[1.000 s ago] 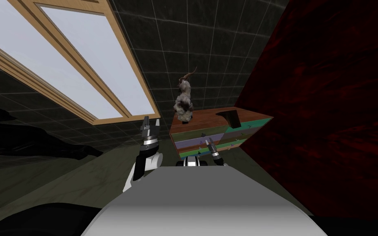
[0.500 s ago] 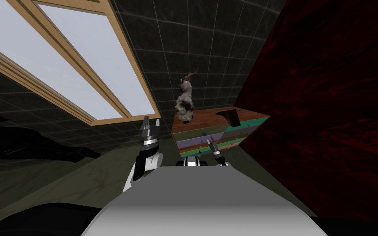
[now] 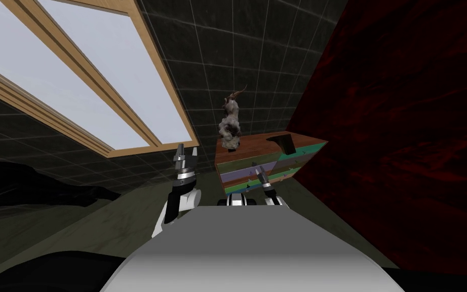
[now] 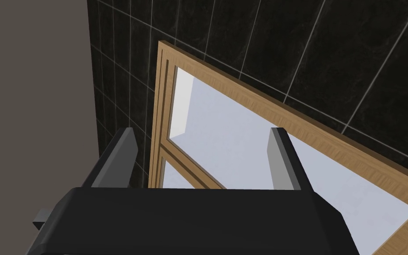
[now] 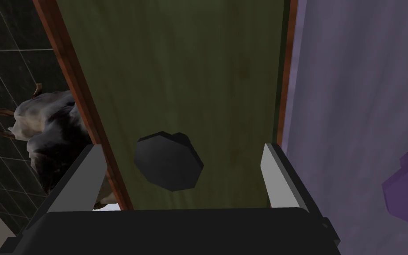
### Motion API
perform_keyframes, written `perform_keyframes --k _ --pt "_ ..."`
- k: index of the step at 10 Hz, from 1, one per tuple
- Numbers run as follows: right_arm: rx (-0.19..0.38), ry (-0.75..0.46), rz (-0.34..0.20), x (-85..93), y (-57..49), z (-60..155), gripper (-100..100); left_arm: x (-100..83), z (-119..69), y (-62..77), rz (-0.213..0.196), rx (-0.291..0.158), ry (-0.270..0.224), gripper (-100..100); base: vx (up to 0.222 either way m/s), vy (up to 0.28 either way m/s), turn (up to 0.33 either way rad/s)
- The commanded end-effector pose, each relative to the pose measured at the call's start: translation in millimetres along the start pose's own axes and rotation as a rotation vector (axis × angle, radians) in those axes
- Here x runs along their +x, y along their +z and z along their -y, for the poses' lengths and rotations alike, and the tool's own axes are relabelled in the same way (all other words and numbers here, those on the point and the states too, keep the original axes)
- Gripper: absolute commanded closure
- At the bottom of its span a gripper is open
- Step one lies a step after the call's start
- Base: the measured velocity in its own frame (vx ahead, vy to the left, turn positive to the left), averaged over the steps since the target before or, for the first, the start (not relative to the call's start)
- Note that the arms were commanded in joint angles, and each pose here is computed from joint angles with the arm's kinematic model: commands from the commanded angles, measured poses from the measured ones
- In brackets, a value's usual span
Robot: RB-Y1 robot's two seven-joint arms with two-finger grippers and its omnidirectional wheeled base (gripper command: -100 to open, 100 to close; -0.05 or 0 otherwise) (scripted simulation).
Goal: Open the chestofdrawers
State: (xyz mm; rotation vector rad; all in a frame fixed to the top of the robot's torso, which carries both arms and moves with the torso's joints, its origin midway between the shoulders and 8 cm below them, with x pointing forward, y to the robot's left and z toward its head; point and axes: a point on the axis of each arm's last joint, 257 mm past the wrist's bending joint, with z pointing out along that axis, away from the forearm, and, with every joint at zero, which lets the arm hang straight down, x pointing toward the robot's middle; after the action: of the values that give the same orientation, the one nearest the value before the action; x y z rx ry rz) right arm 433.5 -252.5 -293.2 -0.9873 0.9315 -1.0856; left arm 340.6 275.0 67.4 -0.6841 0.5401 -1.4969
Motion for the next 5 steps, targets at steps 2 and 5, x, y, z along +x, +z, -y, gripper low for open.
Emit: perform_keyframes --k 2,5 --pt "0.044 -0.022 -0.025 -19.6 12.6 8.4 -100 0.0 0.0 0.0 0.0 0.0 0.0 0 -0.014 0.034 -0.015" --pt "0.059 -0.036 -0.044 -33.5 17.2 8.5 -100 0.0 0.0 0.0 0.0 0.0 0.0 0 0.0 0.002 -0.002"
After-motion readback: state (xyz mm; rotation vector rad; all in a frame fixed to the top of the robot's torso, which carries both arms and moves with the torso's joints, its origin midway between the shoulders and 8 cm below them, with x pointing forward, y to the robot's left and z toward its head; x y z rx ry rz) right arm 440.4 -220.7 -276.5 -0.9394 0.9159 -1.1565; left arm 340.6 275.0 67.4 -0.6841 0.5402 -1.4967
